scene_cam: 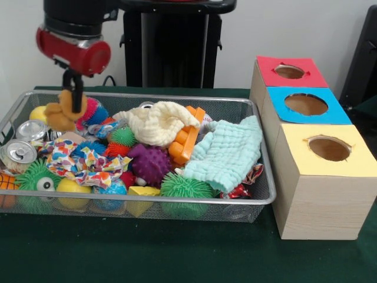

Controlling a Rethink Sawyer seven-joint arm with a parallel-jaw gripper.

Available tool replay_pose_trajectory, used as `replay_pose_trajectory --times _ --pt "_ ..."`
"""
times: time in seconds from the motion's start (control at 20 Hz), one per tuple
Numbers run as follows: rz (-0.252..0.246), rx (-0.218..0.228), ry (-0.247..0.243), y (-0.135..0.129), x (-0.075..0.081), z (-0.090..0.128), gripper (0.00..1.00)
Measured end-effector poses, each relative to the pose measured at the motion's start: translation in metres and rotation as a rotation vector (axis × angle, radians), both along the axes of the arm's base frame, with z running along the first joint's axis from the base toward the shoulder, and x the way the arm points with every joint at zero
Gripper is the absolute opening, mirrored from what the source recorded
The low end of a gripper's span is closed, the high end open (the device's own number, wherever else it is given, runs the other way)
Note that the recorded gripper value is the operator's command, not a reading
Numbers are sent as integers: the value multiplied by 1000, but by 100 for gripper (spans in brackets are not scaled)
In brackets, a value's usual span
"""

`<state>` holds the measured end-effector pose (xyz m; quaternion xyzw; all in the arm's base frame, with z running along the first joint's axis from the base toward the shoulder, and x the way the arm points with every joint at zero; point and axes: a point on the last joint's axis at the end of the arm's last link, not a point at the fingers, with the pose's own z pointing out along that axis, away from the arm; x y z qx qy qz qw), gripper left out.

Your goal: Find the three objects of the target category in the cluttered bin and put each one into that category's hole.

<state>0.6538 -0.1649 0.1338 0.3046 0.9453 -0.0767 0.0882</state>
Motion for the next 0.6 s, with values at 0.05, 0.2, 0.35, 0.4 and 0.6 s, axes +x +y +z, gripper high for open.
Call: replay_pose_trajectory --times 0.05,0.2,0.35,0.4,0.6 --pt "11 4 -1 12 1 4 0" --pt "45 11 -3 43 1 13 0" --pt "80 24 0 79 -2 20 0" --pt "91 29 -1 91 -3 22 0" --pt "128 54 8 137 -11 27 0"
